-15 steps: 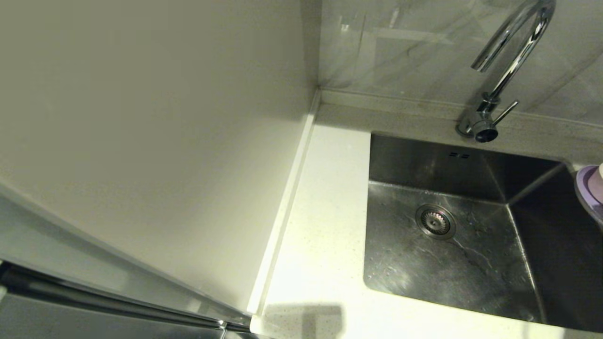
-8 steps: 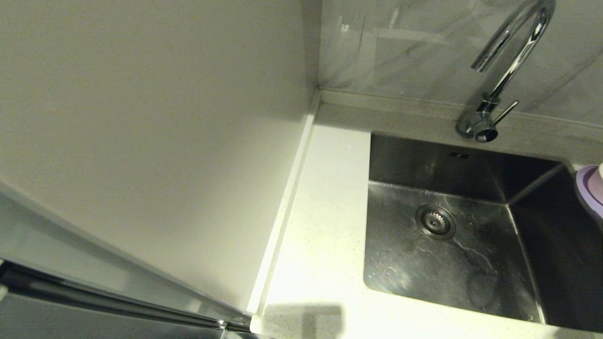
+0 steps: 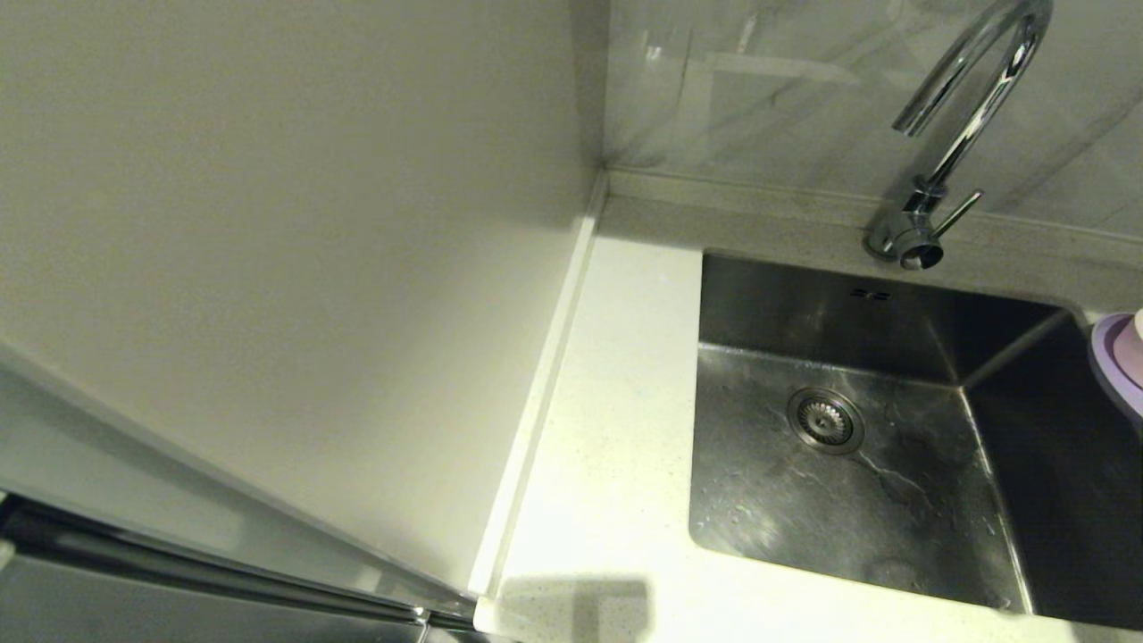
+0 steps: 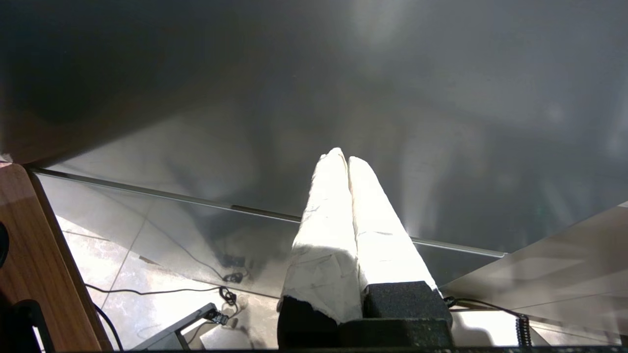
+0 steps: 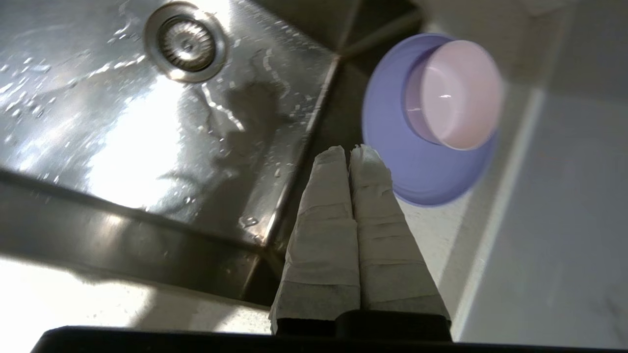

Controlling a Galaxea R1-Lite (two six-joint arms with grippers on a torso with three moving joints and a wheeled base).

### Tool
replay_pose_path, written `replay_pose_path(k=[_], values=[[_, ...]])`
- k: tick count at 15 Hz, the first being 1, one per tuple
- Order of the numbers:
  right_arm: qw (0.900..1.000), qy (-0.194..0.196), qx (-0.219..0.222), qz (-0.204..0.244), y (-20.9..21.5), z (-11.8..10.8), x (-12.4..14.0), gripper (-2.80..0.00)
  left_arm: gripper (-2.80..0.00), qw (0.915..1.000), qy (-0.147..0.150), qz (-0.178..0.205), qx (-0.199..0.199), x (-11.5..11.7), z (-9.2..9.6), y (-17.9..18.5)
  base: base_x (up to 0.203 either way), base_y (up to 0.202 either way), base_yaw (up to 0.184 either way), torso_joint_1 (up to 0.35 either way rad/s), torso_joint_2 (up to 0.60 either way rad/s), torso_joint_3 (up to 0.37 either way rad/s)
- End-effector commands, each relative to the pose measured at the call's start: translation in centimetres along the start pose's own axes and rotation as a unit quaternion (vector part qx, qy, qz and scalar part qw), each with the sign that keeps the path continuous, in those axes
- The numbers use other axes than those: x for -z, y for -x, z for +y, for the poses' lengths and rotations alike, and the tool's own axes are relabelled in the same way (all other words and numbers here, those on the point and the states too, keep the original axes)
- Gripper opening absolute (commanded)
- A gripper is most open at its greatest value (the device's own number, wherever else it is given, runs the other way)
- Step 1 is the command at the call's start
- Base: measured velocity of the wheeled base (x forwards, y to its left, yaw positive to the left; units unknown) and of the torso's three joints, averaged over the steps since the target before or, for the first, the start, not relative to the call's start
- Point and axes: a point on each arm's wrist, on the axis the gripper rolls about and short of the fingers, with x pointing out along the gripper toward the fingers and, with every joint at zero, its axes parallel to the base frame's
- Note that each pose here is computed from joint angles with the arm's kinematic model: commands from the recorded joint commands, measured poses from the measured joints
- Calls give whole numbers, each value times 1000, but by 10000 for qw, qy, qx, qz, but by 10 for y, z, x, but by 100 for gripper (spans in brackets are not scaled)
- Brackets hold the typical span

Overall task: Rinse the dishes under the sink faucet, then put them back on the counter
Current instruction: Put a bowl back to the table from the sink

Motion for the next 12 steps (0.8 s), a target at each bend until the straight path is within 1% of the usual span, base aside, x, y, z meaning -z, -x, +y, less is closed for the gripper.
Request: replay_pose_path(k=[1, 2, 4, 5, 7, 9, 12], values=[[9977, 114, 653, 127, 16, 9, -7, -280, -280, 10000, 2, 13, -1, 1, 0, 0, 0, 0, 0, 0, 0, 0], [9947, 190, 956, 313, 20, 13, -7, -280, -280, 10000, 2, 13, -1, 1, 0, 0, 0, 0, 0, 0, 0, 0], [9914, 309, 1099, 646, 35, 26, 1, -280, -280, 10000, 2, 13, -1, 1, 0, 0, 0, 0, 0, 0, 0, 0], [9907, 219, 1154, 682, 44, 31, 7, -280, -280, 10000, 2, 13, -1, 1, 0, 0, 0, 0, 0, 0, 0, 0], [9914, 2, 1220, 479, 66, 42, 24, -280, -280, 10000, 2, 13, -1, 1, 0, 0, 0, 0, 0, 0, 0, 0], [9900, -253, 1355, 317, 88, 56, 54, -280, -280, 10000, 2, 13, -1, 1, 0, 0, 0, 0, 0, 0, 0, 0], [9826, -625, 1728, 267, 106, 78, 113, -280, -280, 10000, 2, 13, -1, 1, 0, 0, 0, 0, 0, 0, 0, 0]])
